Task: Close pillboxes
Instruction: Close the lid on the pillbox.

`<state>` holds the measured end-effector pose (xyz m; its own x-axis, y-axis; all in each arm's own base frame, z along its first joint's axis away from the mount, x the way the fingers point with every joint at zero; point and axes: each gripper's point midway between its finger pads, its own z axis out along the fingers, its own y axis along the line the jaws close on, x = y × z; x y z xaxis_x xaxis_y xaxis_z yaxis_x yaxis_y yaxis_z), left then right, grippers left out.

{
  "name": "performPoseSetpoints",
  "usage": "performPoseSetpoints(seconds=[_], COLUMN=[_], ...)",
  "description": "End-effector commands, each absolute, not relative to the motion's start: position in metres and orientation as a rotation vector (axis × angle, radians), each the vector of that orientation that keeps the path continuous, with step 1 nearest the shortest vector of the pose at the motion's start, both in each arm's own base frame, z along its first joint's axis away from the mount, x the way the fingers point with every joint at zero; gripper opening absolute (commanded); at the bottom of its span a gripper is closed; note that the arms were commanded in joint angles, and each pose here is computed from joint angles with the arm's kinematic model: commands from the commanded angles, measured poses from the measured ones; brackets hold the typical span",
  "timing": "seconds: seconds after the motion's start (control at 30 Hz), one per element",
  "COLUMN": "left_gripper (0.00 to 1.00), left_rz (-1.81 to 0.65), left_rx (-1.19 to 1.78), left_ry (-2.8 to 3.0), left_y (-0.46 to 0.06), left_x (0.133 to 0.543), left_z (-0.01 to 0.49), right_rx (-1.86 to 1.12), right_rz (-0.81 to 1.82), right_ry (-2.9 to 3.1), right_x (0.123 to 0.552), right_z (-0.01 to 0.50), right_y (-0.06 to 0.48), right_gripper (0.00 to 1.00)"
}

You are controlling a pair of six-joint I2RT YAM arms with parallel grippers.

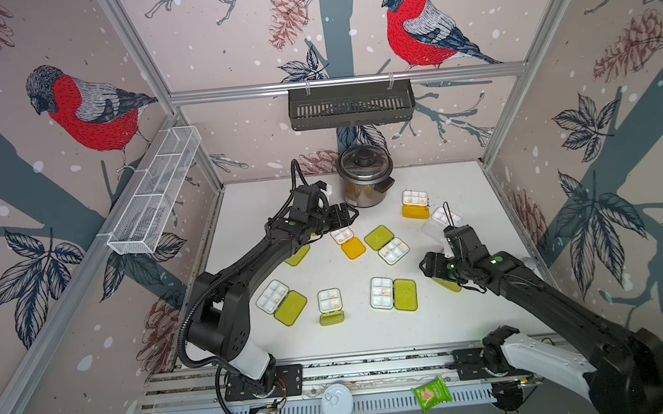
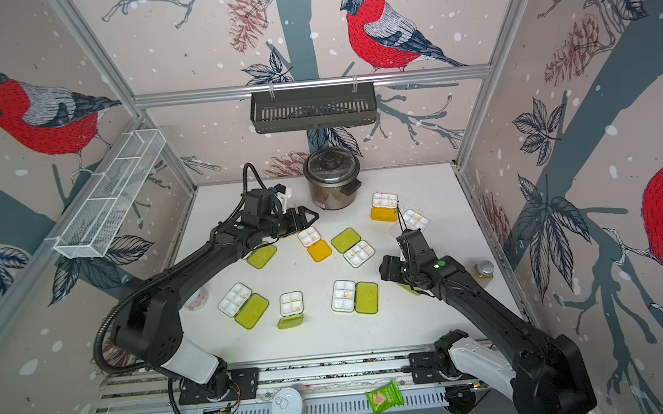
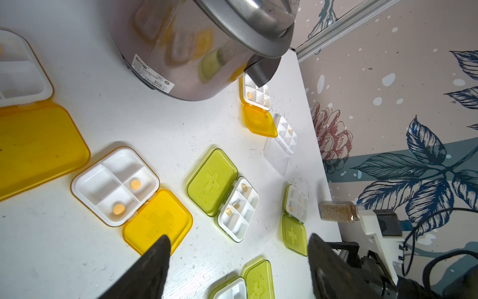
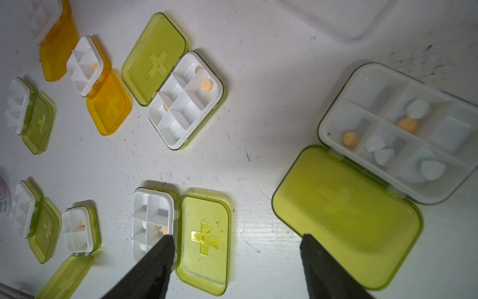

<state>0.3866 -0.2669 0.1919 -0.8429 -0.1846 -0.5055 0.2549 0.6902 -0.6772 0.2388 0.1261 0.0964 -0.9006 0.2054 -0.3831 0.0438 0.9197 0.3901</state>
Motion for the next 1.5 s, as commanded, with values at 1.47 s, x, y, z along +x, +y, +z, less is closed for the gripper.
performPoseSetpoints(seconds=[1.47], left_gripper=[0.86], left_rz=[-1.269], left_rx=[0.375], left_ry=[2.724], left_y=[-0.326], left_x=[0.263], left_z=[0.096], right_rx=[0.172], right_rz=[0.949], right_ry=[2.702], right_x=[0.193], right_z=[0.054], right_y=[0.176], right_gripper=[0.78])
